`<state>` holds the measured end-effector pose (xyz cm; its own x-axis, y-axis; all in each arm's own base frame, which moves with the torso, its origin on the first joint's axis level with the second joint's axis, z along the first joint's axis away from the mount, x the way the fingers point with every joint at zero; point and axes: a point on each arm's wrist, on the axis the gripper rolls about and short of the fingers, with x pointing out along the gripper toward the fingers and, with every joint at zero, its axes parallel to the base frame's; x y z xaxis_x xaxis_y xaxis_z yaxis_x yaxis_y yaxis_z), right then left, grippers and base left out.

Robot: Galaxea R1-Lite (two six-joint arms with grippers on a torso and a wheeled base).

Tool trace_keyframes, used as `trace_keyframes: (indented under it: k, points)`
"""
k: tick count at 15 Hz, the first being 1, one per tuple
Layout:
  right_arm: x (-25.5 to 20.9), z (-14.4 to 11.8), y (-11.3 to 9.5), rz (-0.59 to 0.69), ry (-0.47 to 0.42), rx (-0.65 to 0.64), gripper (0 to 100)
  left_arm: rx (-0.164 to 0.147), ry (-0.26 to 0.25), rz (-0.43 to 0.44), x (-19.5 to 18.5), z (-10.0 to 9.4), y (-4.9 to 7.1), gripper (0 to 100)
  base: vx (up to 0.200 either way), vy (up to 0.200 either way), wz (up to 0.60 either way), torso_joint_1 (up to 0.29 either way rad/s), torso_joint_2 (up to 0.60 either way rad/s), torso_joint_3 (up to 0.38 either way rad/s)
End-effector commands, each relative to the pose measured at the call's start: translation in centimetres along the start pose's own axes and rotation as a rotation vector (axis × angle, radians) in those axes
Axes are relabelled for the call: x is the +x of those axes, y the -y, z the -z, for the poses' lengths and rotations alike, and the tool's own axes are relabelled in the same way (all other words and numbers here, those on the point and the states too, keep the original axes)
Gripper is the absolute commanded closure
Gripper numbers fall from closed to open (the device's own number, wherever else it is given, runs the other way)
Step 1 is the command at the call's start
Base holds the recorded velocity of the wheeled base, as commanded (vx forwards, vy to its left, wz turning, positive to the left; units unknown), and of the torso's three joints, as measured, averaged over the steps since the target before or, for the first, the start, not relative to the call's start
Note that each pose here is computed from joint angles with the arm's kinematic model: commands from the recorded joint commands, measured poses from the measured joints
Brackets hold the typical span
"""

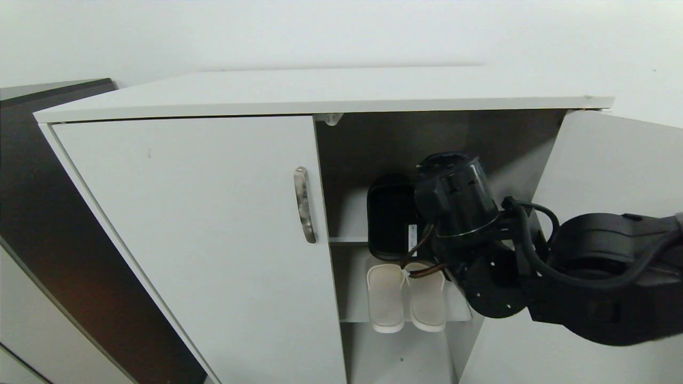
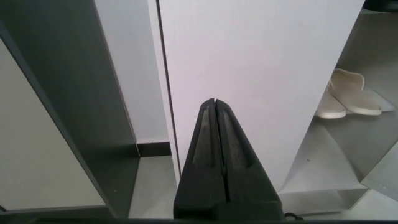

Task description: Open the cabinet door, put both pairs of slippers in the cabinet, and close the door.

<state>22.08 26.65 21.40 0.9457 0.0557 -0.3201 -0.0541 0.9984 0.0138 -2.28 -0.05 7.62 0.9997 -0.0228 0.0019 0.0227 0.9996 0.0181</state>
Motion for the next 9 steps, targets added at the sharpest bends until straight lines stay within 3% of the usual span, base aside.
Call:
trace_keyframes:
  k: [1,9]
  points:
    - [-2.2,0.2,0.5,-0.044,0.001,-0.01,100,0.0,0.0,0.0,0.0,0.0,0.0,100,0.0,0.0,0.0,0.0,0.0,0.0]
    - [-1.6,1.3,0.0,-0.091,-0.023,-0.019,100,0.0,0.001,-0.001,0.0,0.0,0.0,100,0.0,0.0,0.0,0.0,0.0,0.0]
